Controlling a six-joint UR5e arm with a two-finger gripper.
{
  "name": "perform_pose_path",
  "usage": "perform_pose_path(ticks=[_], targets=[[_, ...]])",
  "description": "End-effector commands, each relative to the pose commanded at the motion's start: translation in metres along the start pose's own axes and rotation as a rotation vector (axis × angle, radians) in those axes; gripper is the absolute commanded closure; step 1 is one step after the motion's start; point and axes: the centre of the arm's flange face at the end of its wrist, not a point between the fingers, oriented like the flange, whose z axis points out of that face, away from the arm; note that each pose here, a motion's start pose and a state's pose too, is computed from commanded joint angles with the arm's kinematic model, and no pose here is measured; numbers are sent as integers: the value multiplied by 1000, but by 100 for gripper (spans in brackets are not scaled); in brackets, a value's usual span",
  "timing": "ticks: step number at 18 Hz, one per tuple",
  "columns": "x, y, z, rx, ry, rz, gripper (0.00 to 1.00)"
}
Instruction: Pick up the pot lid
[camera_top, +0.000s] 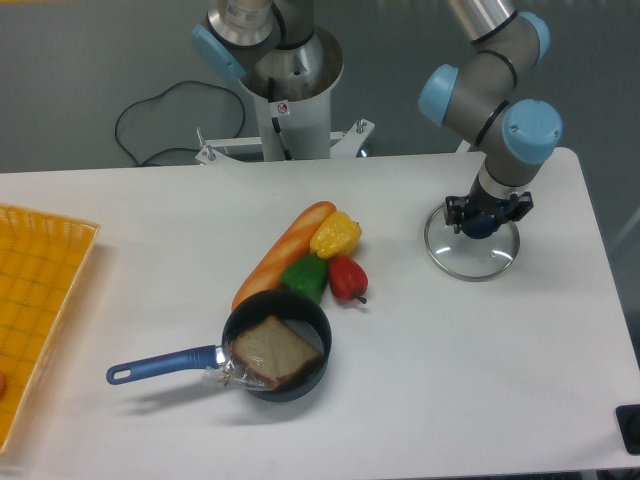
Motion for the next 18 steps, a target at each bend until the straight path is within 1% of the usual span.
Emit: perform_pose_path(ticks=[2, 9, 13, 16, 18], targets=[[0, 0, 0, -1, 1, 0, 40], [4, -5, -13, 16, -13, 16, 41], [21, -22, -25, 19, -33, 63, 41], [37, -33, -41, 8, -22, 100, 42], [49, -42, -47, 1, -14, 142, 42]])
